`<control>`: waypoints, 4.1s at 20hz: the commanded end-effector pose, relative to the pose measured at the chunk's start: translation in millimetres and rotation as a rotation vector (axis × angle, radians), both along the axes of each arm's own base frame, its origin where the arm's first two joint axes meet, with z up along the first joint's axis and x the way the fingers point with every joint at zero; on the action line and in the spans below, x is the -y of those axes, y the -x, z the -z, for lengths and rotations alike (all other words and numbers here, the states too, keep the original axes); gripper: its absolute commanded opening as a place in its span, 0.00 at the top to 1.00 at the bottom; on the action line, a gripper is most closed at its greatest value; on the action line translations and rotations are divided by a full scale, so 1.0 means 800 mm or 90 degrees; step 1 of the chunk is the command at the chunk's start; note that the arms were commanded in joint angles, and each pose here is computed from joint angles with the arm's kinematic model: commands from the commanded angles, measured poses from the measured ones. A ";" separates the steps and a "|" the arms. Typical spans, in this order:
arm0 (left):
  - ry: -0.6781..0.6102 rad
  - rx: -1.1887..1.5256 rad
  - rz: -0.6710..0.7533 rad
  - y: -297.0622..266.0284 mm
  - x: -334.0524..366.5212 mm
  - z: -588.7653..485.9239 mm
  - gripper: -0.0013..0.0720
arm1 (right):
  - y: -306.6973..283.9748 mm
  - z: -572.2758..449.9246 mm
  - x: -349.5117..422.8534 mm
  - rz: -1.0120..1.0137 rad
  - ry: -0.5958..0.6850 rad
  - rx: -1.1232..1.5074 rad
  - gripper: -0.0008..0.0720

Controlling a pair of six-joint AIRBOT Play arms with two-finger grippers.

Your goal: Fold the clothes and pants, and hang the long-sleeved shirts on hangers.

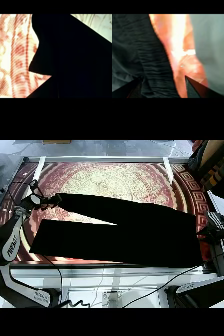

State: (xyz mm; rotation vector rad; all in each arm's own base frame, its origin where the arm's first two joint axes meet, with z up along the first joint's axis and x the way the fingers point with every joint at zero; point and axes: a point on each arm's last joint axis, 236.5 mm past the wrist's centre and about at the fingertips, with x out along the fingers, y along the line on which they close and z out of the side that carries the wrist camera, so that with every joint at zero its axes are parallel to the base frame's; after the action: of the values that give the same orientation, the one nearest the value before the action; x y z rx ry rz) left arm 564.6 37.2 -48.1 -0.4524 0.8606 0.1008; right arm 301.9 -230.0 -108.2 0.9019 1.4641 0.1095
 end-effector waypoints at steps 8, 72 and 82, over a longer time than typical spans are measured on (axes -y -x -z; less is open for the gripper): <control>0.000 0.001 -0.001 0.000 -0.001 -0.001 0.97 | -0.006 0.013 -0.065 -0.068 -0.136 0.050 0.64; -0.261 -0.211 0.170 0.116 -0.076 0.042 0.10 | -0.144 -0.095 -0.010 -0.019 0.137 0.181 0.13; -0.284 -0.249 0.181 0.133 -0.086 0.038 0.11 | -0.117 -0.113 0.031 -0.007 0.236 0.107 0.14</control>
State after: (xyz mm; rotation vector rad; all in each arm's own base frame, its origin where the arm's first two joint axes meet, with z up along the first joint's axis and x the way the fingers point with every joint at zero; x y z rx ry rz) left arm 459.8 101.9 -80.3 0.0936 1.2338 0.1098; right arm 406.4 -239.8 -22.3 0.6276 1.2400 -0.0048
